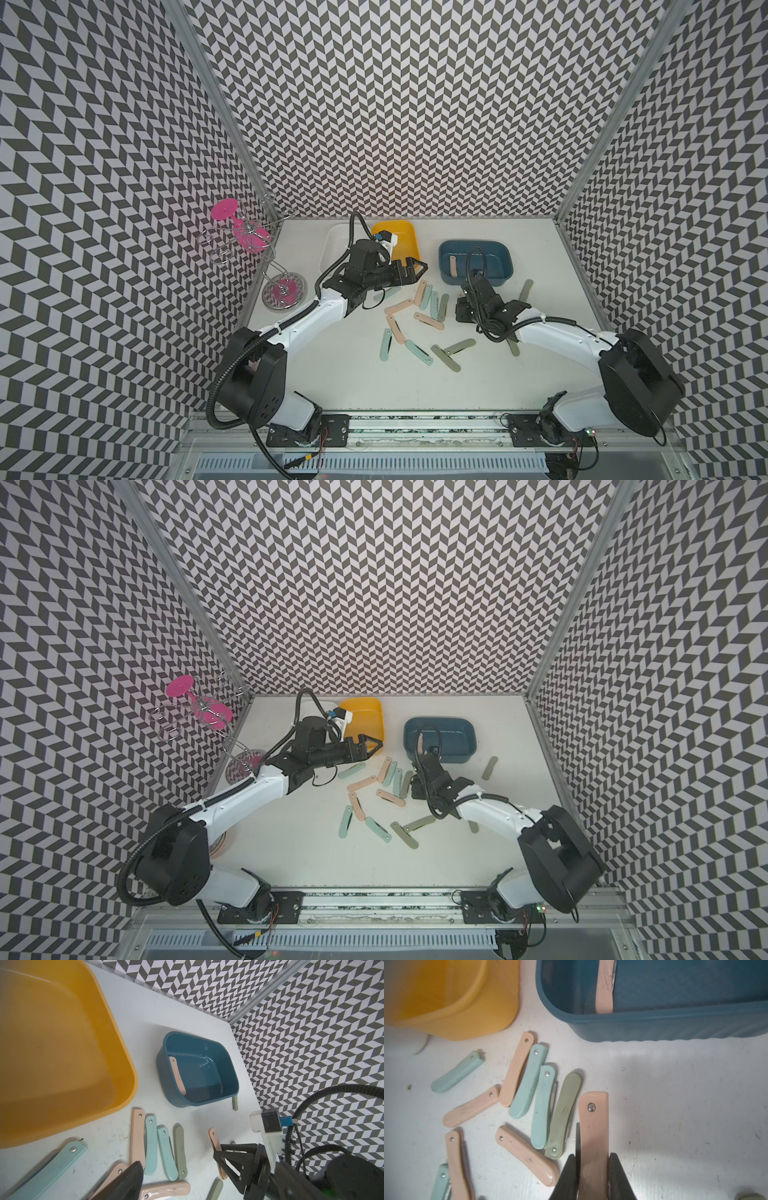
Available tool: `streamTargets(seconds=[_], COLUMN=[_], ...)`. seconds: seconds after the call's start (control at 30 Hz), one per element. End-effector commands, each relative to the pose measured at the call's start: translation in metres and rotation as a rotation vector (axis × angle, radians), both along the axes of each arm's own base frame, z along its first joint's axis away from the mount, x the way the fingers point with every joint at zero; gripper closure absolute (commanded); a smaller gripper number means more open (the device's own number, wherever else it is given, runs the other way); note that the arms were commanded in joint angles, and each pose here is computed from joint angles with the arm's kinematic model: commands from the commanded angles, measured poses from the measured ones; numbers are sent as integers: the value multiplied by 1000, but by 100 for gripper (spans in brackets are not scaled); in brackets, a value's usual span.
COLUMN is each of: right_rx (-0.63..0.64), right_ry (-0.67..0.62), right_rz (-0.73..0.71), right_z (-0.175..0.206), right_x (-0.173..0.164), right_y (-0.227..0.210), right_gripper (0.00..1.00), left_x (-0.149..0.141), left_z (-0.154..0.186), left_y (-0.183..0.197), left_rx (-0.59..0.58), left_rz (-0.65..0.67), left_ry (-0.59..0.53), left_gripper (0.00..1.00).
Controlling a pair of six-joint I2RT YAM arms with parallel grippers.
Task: Place the fruit knives into the storage box by color
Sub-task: Pick up the fruit knife from the center of the board, then place the fruit knife in the storage box.
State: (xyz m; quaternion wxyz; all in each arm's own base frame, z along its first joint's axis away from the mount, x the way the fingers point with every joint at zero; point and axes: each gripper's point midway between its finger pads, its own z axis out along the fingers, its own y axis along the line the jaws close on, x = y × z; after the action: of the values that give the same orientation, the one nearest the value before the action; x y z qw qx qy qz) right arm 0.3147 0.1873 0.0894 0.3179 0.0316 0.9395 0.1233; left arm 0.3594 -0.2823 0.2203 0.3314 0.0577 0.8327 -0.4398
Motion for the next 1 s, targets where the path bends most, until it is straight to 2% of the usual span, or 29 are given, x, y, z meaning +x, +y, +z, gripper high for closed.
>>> streamTargets(seconds=[0.0, 0.23, 0.33, 0.5, 0.63, 0.73, 0.97], right_rx=[91, 171, 175, 155, 132, 99, 50], right_ry=[-87, -259, -299, -337, -343, -306, -169], right_rz=[16, -8, -31, -42, -35, -30, 15], right_z=[46, 118, 138, 150, 141, 121, 59], right_x=[12, 45, 70, 116, 148, 167, 184], right_y=[9, 3, -9, -20, -24, -27, -24], right_gripper=[80, 80, 80, 80, 80, 80, 81], left_x=[14, 37, 45, 55, 60, 64, 69], left_z=[24, 40, 42, 43, 41, 39, 34], left_y=[-12, -25, -30, -32, -29, -26, -24], left_rx=[-49, -70, -67, -57, -49, -44, -27], left_rz=[0, -2, -5, -6, -3, 0, 2], left_ry=[-49, -73, -78, -81, -84, -81, -85], left_gripper=[0, 0, 0, 0, 0, 0, 0])
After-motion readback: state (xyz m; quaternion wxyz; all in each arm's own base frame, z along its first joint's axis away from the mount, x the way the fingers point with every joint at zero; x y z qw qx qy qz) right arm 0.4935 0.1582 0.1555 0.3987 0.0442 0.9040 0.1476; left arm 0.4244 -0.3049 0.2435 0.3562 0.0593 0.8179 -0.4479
